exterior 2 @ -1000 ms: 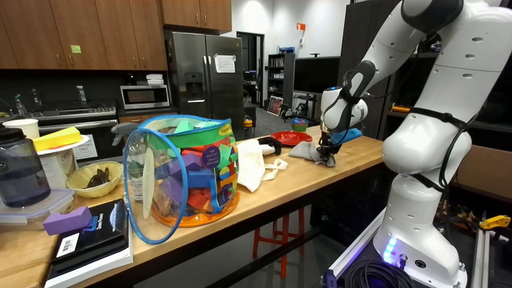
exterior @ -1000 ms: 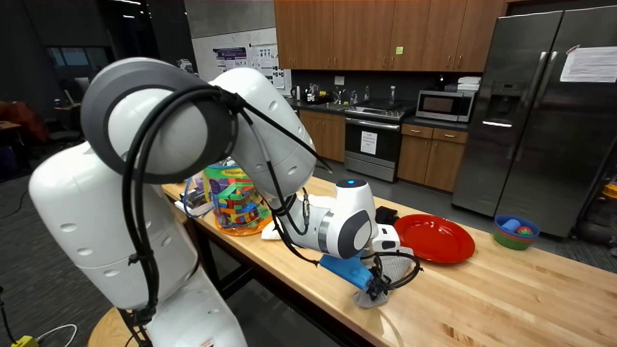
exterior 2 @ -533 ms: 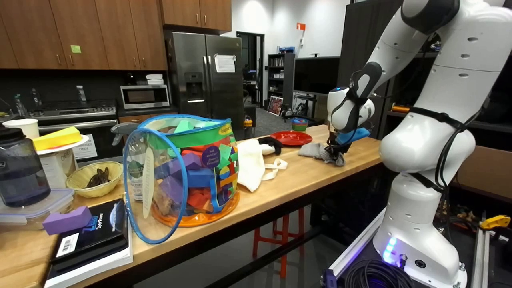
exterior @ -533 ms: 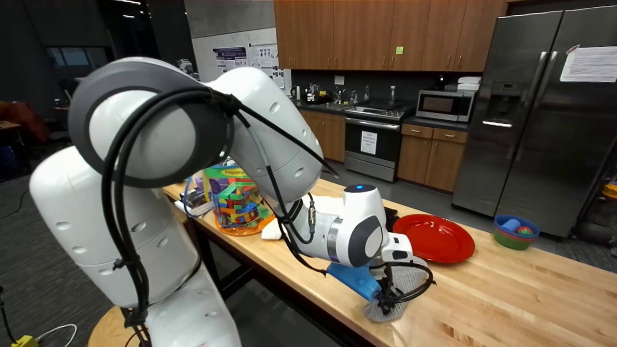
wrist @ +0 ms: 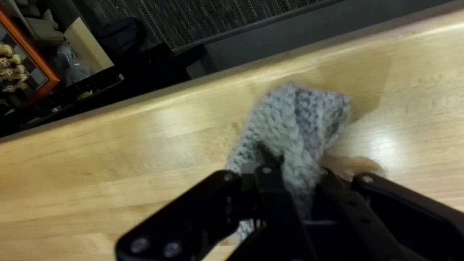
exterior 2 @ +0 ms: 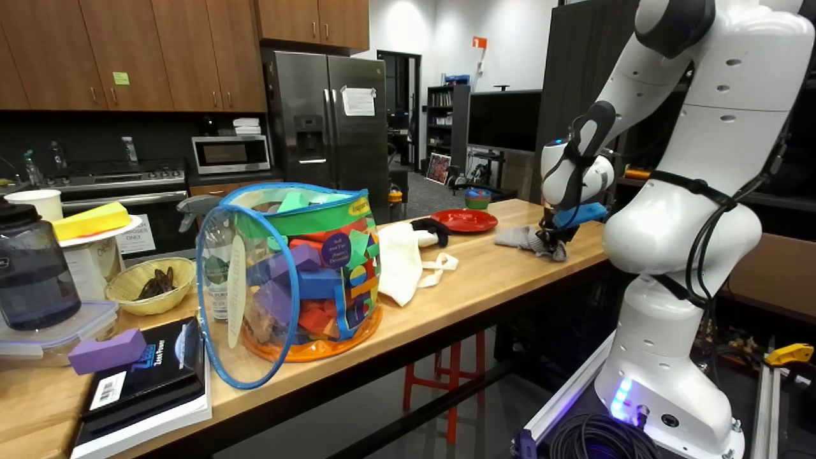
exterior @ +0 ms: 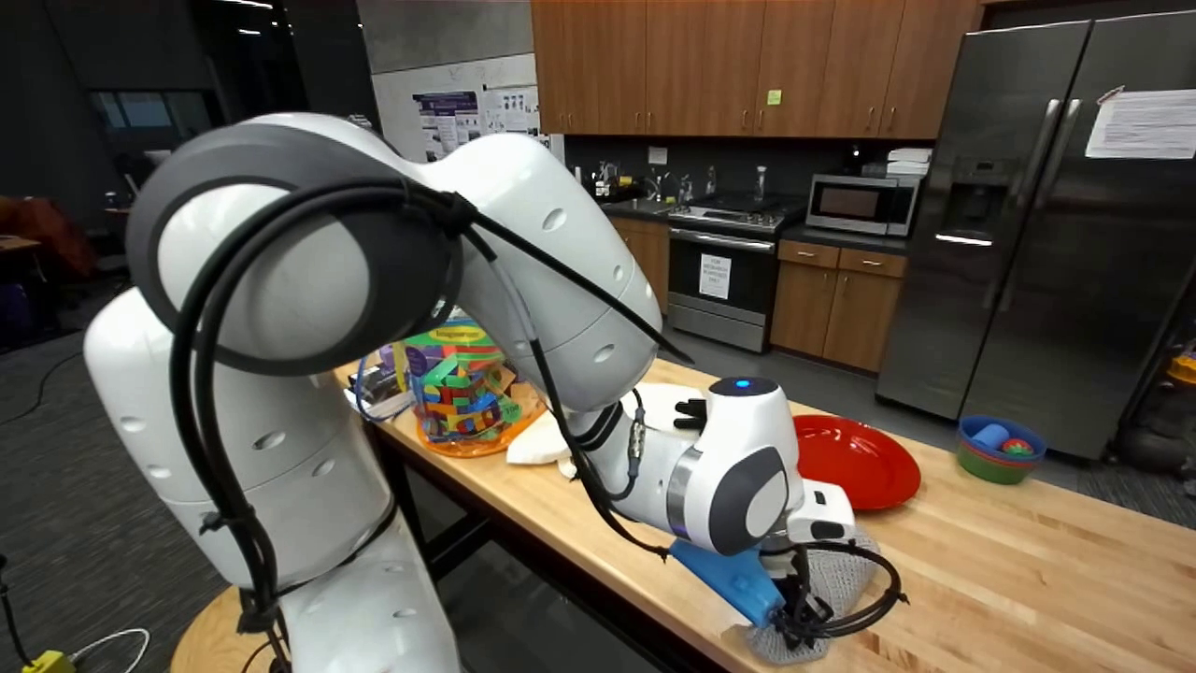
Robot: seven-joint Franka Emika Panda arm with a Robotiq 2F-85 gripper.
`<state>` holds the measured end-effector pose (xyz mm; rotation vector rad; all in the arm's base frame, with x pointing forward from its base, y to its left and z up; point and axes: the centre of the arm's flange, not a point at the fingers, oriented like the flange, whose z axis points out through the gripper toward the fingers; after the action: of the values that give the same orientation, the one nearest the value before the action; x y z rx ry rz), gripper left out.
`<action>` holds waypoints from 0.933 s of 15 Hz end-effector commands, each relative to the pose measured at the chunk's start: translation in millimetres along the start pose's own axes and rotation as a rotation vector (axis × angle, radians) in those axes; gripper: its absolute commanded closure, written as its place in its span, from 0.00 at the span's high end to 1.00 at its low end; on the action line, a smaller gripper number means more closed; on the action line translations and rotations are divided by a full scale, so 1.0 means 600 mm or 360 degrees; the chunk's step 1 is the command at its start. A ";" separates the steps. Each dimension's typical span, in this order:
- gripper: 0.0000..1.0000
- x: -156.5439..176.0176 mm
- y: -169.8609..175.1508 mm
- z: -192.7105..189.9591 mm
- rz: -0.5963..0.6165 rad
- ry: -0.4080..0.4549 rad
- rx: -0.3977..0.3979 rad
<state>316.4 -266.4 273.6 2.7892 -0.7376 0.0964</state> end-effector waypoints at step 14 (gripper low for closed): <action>0.04 0.038 0.083 0.061 -0.0056 0.0134 0.0005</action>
<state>299.4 -339.5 271.6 2.7520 -0.7201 0.2182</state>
